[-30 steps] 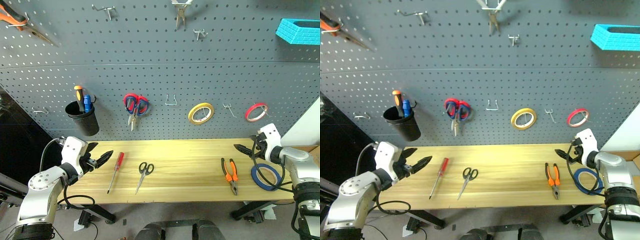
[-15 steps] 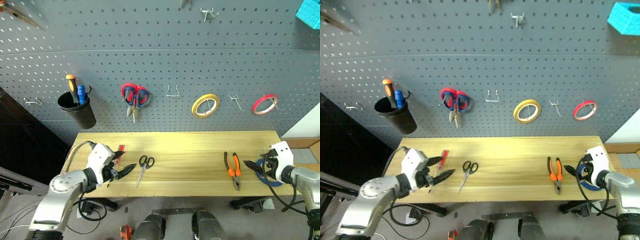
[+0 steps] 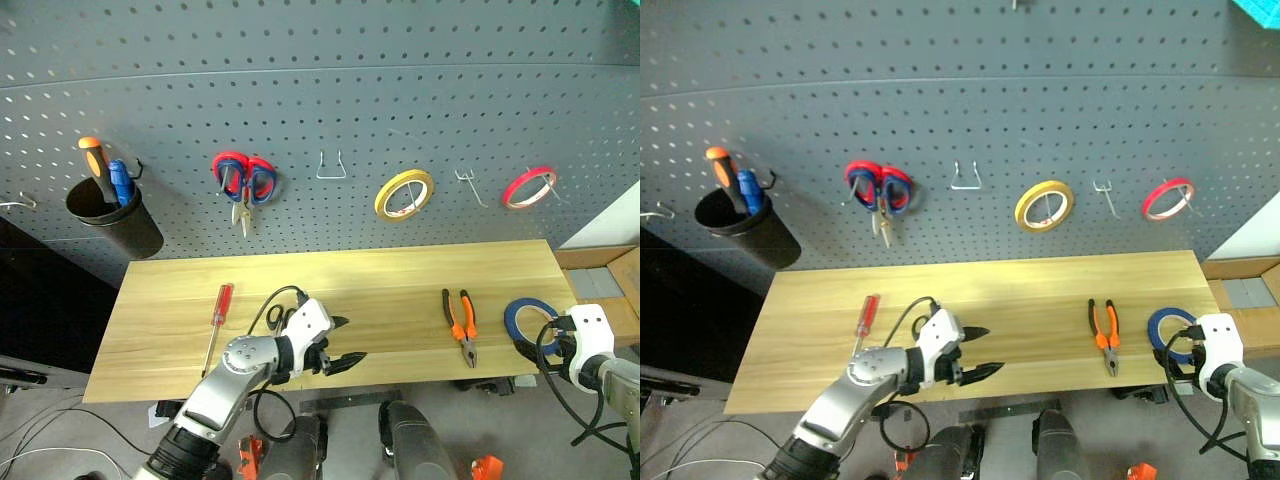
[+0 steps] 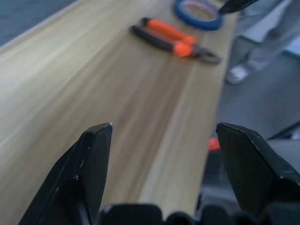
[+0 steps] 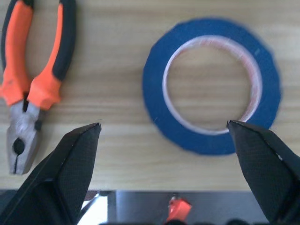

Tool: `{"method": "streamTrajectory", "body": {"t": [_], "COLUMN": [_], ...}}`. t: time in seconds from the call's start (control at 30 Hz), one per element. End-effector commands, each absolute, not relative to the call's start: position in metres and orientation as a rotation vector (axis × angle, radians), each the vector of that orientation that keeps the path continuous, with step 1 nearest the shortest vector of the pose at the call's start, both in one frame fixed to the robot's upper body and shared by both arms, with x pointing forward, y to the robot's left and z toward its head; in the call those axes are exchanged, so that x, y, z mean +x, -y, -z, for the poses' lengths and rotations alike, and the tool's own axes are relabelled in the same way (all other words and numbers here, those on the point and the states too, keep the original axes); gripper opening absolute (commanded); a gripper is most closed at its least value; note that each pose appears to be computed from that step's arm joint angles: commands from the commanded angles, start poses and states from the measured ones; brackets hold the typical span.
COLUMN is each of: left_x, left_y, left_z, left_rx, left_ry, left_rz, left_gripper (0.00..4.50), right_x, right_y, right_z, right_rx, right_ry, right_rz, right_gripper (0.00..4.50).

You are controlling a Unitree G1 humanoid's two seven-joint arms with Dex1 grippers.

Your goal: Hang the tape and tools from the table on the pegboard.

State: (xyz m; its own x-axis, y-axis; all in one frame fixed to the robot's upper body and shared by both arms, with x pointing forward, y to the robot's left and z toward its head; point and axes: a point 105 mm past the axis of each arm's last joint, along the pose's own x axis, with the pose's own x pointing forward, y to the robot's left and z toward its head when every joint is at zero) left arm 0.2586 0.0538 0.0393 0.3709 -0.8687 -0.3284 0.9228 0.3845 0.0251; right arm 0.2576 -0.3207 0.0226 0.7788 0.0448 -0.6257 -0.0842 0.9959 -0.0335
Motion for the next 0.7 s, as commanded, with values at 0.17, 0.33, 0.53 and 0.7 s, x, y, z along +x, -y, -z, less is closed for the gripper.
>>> {"method": "streamTrajectory", "body": {"t": [0.17, 0.33, 0.53, 0.7], "left_x": [0.250, 0.251, 0.250, 0.246], "left_y": [-0.060, -0.061, -0.064, -0.063], "left_z": [-0.052, -0.063, -0.067, -0.068], "left_rx": [0.235, 0.241, 0.252, 0.253], "left_ry": [-0.228, -0.196, -0.197, -0.200], "left_rz": [1.158, 1.153, 1.151, 1.153], "left_gripper": [3.75, 3.75, 3.75, 3.75], "right_x": [0.283, 0.294, 0.302, 0.309], "right_y": [0.306, 0.306, 0.308, 0.314], "right_z": [-0.034, -0.029, -0.016, -0.009], "right_rx": [-0.048, -0.060, -0.056, -0.030], "right_ry": [-0.559, -0.556, -0.622, -0.697], "right_rz": [-0.107, -0.090, -0.003, 0.129], "right_gripper": [4.50, 4.50, 4.50, 4.50]}}
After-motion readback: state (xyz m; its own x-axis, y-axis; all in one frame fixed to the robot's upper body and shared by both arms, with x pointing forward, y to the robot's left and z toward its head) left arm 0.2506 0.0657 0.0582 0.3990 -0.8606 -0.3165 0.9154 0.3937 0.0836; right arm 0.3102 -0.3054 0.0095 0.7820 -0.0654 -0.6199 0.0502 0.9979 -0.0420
